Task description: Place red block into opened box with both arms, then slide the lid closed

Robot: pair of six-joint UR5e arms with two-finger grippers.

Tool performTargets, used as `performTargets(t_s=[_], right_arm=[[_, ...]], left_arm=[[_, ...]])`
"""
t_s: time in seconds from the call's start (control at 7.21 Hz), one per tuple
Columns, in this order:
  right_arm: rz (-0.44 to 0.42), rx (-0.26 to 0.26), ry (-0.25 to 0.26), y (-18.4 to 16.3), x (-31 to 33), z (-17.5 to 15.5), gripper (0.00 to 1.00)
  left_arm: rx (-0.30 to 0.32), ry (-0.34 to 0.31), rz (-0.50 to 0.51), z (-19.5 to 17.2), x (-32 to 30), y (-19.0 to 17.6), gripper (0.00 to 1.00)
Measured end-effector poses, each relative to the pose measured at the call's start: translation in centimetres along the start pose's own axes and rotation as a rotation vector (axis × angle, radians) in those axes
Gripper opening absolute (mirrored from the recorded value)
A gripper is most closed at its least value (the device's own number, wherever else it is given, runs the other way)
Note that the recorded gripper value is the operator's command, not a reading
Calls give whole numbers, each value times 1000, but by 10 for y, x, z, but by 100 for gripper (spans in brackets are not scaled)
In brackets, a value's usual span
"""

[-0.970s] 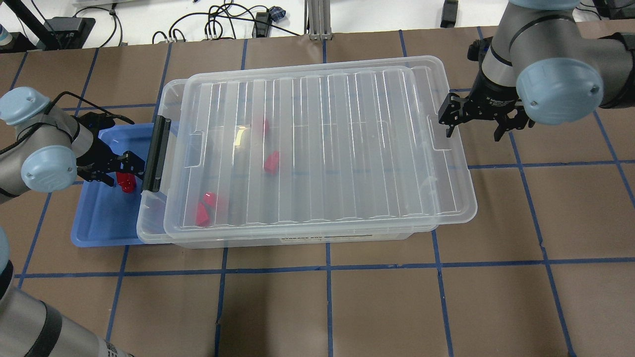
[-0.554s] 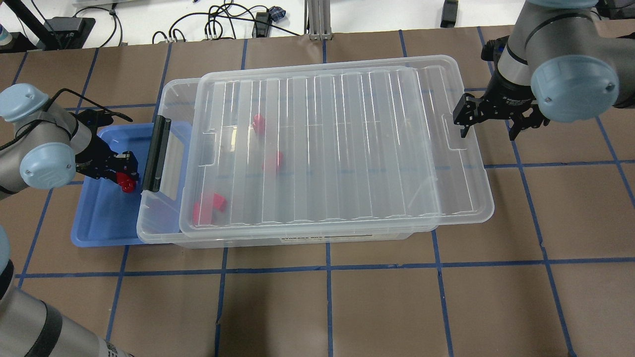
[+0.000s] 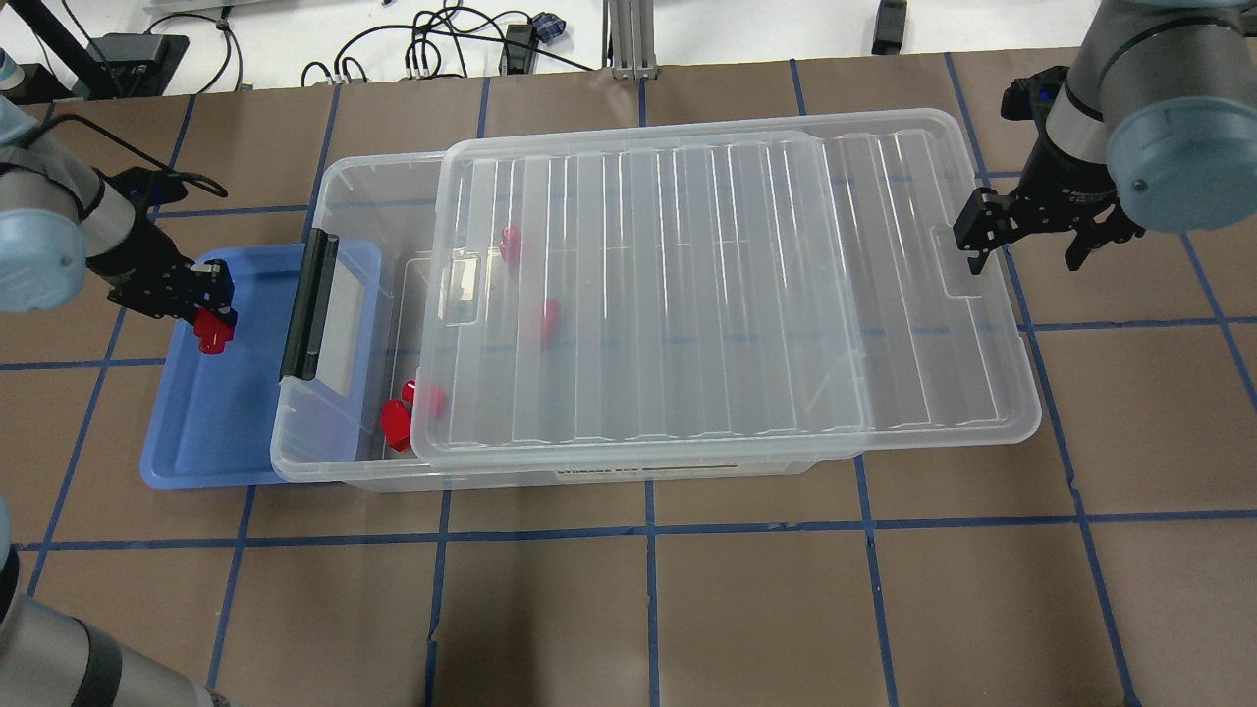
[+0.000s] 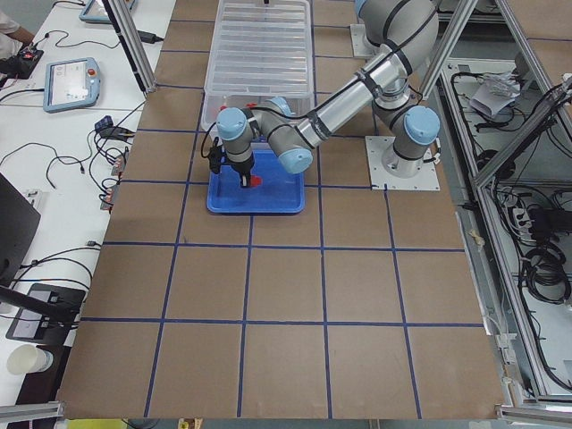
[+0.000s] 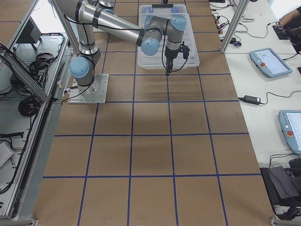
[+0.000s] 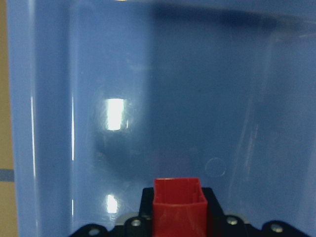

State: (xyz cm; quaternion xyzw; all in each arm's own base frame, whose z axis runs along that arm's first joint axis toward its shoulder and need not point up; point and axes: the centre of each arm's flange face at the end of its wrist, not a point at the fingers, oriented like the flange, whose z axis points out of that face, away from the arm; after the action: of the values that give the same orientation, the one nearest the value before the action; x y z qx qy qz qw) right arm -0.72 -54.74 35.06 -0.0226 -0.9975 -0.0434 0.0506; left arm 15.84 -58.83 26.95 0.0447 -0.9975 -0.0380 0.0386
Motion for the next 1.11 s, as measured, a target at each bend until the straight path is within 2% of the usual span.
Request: performTargets(t_s=[0.28, 0.42, 0.69, 1.11], right_arm=[[-35, -5, 6, -1, 26, 2, 100], [-45, -7, 6, 0, 36, 3, 100], [-57, -9, 6, 0, 49, 4, 100], [-57, -12, 4, 1, 60, 7, 100]], left_arm=[[-14, -3, 56, -80, 38, -14, 1], [-4, -11, 105, -108, 80, -15, 1], [0, -13, 120, -123, 167, -5, 1], [-15, -20, 116, -105, 266, 19, 1]])
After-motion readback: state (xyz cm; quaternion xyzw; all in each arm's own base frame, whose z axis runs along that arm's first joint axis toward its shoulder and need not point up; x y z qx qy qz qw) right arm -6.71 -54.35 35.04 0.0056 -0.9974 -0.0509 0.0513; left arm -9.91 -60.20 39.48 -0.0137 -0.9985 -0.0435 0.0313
